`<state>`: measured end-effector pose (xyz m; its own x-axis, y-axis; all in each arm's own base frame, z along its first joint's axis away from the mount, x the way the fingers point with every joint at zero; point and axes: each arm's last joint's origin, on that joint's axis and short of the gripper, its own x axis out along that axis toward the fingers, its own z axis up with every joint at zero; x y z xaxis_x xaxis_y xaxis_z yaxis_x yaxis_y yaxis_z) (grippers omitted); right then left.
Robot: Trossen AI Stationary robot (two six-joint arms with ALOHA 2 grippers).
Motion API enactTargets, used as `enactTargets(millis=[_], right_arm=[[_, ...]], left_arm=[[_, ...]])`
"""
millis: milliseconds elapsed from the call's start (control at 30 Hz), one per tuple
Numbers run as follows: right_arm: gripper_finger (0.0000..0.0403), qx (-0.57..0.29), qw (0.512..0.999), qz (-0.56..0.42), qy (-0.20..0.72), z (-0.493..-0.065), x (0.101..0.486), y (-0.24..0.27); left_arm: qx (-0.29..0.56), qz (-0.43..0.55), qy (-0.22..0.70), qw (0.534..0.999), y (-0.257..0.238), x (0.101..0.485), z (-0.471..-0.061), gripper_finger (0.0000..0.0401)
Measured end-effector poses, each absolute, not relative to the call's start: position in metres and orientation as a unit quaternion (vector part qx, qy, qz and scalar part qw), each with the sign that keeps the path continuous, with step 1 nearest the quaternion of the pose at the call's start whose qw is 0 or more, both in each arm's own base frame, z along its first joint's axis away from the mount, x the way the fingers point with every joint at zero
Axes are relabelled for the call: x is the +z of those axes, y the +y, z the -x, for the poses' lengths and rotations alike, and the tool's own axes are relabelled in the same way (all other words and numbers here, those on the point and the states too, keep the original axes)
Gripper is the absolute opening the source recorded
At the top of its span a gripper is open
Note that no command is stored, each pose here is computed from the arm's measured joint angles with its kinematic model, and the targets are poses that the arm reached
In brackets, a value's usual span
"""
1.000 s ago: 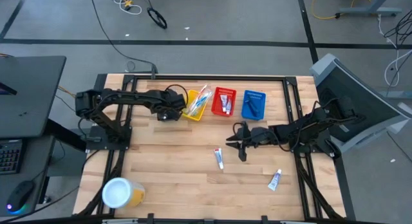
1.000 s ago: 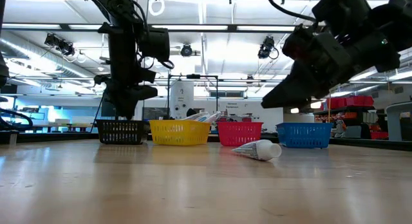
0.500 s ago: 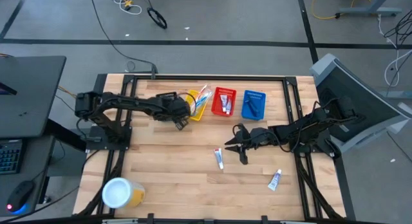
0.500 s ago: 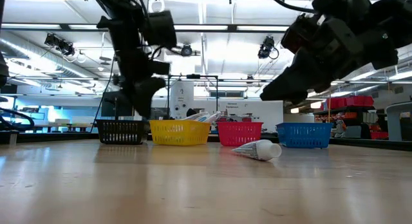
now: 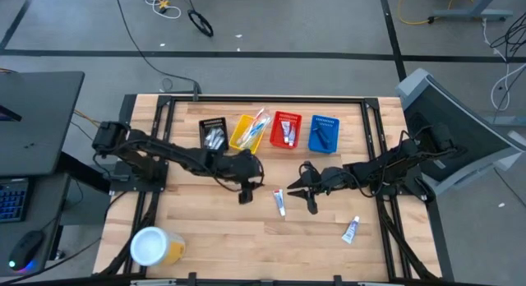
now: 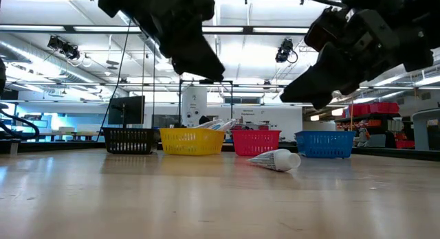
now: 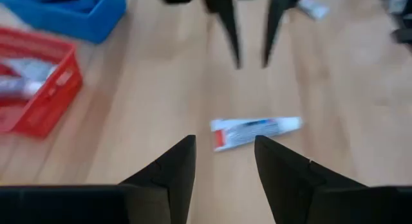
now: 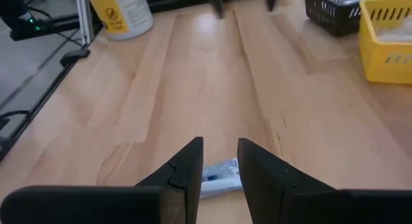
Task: Pick & Place Travel size toiletries
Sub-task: Put the white toothpaste into the red bin
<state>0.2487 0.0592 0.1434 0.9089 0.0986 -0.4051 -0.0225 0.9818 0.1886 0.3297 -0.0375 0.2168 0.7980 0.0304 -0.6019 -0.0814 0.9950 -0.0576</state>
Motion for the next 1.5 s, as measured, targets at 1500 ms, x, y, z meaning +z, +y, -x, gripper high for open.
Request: enactTargets(millis=[1500], right_arm=[[0.0106, -0.019, 0.906, -0.150, 0.395, -0.293, 0.151, 0.098]], left_arm=[[0.026, 0.117, 0.359, 0.926, -0.045, 0.130, -0.365, 0.0167]])
